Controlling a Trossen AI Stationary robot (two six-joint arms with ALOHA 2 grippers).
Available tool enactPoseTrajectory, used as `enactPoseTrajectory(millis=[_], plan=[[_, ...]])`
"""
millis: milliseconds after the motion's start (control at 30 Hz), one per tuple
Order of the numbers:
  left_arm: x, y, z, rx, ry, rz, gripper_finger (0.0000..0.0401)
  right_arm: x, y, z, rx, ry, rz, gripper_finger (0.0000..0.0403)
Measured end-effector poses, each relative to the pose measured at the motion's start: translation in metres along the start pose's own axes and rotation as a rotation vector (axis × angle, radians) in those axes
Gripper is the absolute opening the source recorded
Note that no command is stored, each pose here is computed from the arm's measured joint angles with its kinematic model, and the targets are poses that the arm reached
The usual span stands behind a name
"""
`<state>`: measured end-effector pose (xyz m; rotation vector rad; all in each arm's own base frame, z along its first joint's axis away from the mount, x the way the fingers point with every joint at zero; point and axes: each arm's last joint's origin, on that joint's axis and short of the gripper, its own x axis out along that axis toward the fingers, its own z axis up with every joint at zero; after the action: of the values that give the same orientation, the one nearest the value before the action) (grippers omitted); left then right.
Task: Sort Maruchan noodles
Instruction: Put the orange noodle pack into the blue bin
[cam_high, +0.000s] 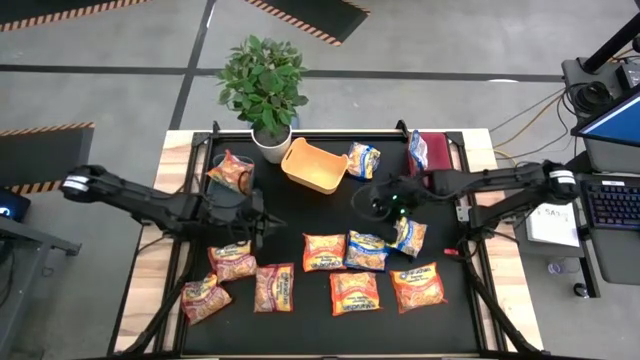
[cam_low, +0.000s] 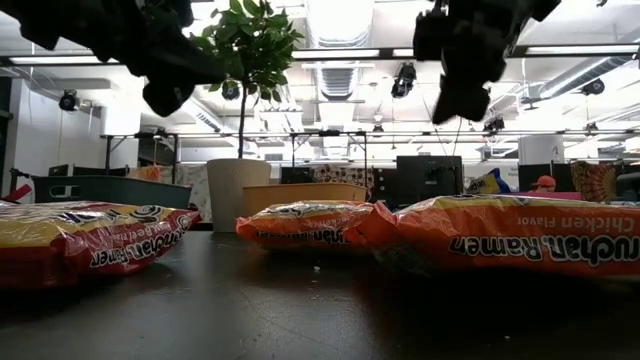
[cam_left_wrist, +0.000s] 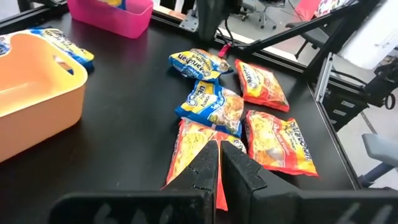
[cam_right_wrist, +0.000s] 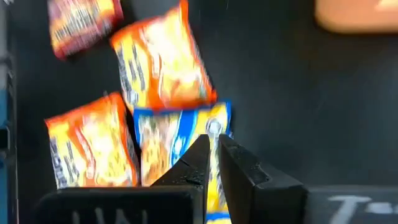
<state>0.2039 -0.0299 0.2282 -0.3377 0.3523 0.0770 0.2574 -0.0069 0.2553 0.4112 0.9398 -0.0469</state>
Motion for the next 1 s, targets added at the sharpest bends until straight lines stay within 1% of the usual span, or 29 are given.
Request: enactPoseTrajectory(millis=[67,200,400,467,567,633,767,833,900,1000], plan=[[0.007,0.000,-0.003,0.001,0.011,0.005,0.0000,0.010,0.005,-0.002,-0.002,0.058,-0.004,0.0018],[0.020,-0.001,-0.011,-0.004,0.043,0.011,0.0000,0.029,0.019,-0.005,-0.037,0.124,0.007,0.0010],[0.039,-0.008,-0.026,-0.027,0.092,-0.005,0.0000,0.051,0.037,-0.007,-0.092,0.163,0.023,0.0009],[0.044,-0.013,-0.032,-0.037,0.105,-0.020,0.0000,0.059,0.042,-0.007,-0.117,0.154,0.037,0.0009],[0.052,-0.020,-0.041,-0.048,0.120,-0.046,0.0000,0.069,0.047,-0.003,-0.146,0.100,0.068,0.0009],[0.057,-0.026,-0.046,-0.050,0.138,-0.059,0.0000,0.075,0.049,0.001,-0.154,0.065,0.084,0.0009],[0.070,-0.037,-0.054,-0.047,0.184,-0.067,0.0000,0.083,0.050,0.003,-0.157,0.041,0.092,0.0009],[0.077,-0.040,-0.059,-0.051,0.208,-0.059,0.0000,0.087,0.049,0.003,-0.136,0.040,0.092,0.0009],[0.084,-0.040,-0.062,-0.078,0.227,-0.043,0.0000,0.090,0.049,0.003,-0.112,0.031,0.081,0.0010],[0.095,-0.041,-0.066,-0.144,0.234,0.006,0.0000,0.096,0.049,0.004,-0.105,-0.004,0.019,0.0019]])
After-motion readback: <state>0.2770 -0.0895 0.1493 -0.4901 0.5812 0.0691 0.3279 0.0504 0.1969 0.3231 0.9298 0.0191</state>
